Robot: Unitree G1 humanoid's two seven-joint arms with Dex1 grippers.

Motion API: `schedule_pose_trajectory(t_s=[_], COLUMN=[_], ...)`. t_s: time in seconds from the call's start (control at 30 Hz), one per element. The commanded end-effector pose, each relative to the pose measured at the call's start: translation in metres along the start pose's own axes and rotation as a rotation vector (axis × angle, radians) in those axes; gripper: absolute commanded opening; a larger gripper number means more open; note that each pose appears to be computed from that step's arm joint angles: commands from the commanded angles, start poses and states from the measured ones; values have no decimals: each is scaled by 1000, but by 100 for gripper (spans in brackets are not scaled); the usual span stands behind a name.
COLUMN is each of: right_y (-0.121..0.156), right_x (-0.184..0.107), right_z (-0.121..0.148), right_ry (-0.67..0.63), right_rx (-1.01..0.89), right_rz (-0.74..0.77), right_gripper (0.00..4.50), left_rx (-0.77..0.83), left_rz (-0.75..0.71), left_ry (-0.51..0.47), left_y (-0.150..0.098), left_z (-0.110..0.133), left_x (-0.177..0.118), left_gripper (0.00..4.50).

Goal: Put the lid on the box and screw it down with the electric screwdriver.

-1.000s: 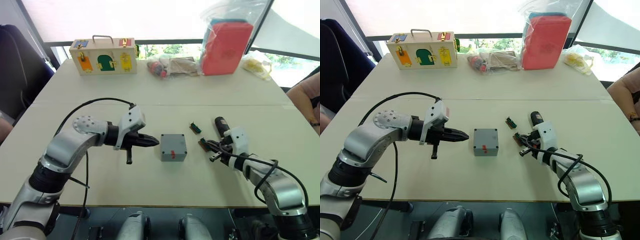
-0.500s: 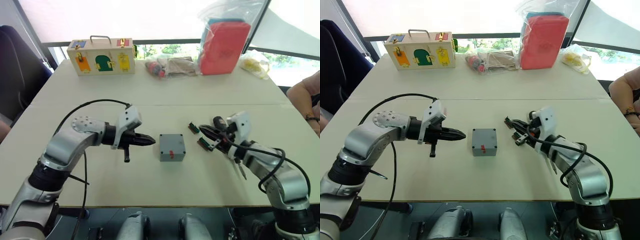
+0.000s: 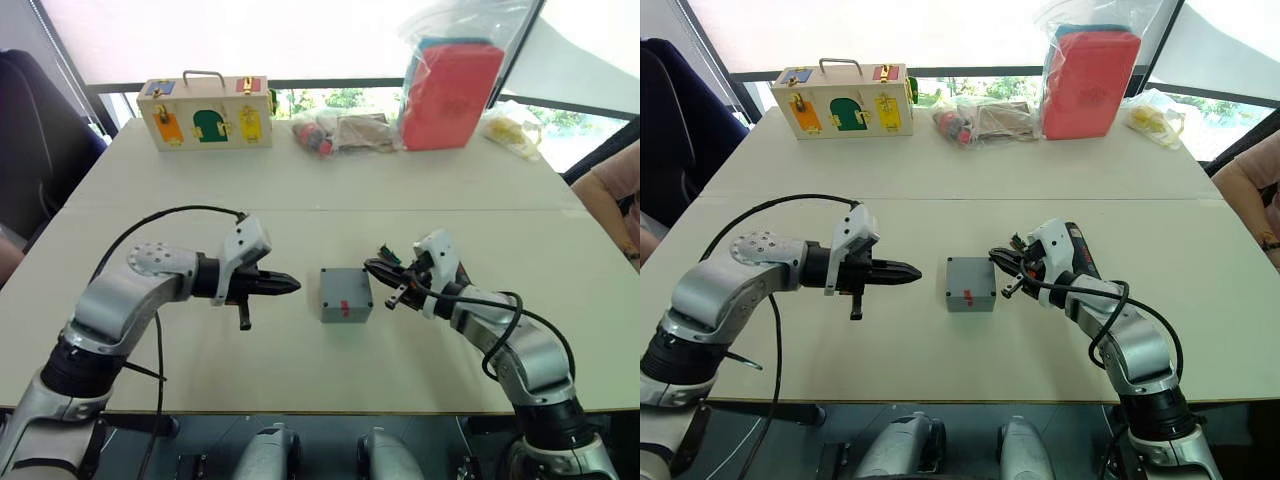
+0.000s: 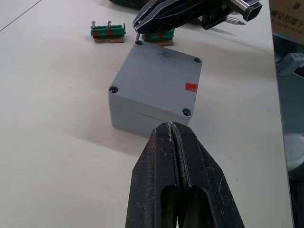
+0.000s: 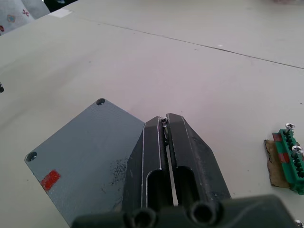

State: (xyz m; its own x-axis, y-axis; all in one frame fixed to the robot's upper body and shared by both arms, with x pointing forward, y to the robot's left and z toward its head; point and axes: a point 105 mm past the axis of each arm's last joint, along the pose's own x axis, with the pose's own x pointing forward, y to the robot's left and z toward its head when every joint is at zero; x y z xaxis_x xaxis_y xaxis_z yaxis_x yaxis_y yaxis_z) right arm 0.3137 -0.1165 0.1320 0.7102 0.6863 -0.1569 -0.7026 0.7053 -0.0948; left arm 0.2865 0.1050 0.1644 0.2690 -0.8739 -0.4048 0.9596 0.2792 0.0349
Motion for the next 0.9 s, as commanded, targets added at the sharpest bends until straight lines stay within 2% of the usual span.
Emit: schedule_pose_trajectory(t_s=[0.03, 0.63, 0.73, 0.83, 0.87, 0.9], right_y=[0, -1, -3, -7, -8, -9], right_x=[-3, 0, 0, -2, -3, -6], right_z=[8, -2, 0, 3, 3, 7], right_ry=[-31, -1, -8, -13, -13, -16], right_rx=[-25, -20, -29, -32, -33, -32], right_rz=[5, -5, -12, -20, -19, -18], right_gripper=[2, 2, 71, 177, 225, 246], left_rx=[31, 37, 37, 38, 39, 42], left_rz=[16, 8, 7, 8, 8, 4], left_ry=[-17, -15, -18, -25, -29, -39], left_y=[-1, -1, -1, -1, -1, -1], left_z=[8, 8, 8, 10, 11, 13], left_x=[-5, -1, -2, -2, -1, -1], left_gripper=[0, 0, 0, 0, 0, 0])
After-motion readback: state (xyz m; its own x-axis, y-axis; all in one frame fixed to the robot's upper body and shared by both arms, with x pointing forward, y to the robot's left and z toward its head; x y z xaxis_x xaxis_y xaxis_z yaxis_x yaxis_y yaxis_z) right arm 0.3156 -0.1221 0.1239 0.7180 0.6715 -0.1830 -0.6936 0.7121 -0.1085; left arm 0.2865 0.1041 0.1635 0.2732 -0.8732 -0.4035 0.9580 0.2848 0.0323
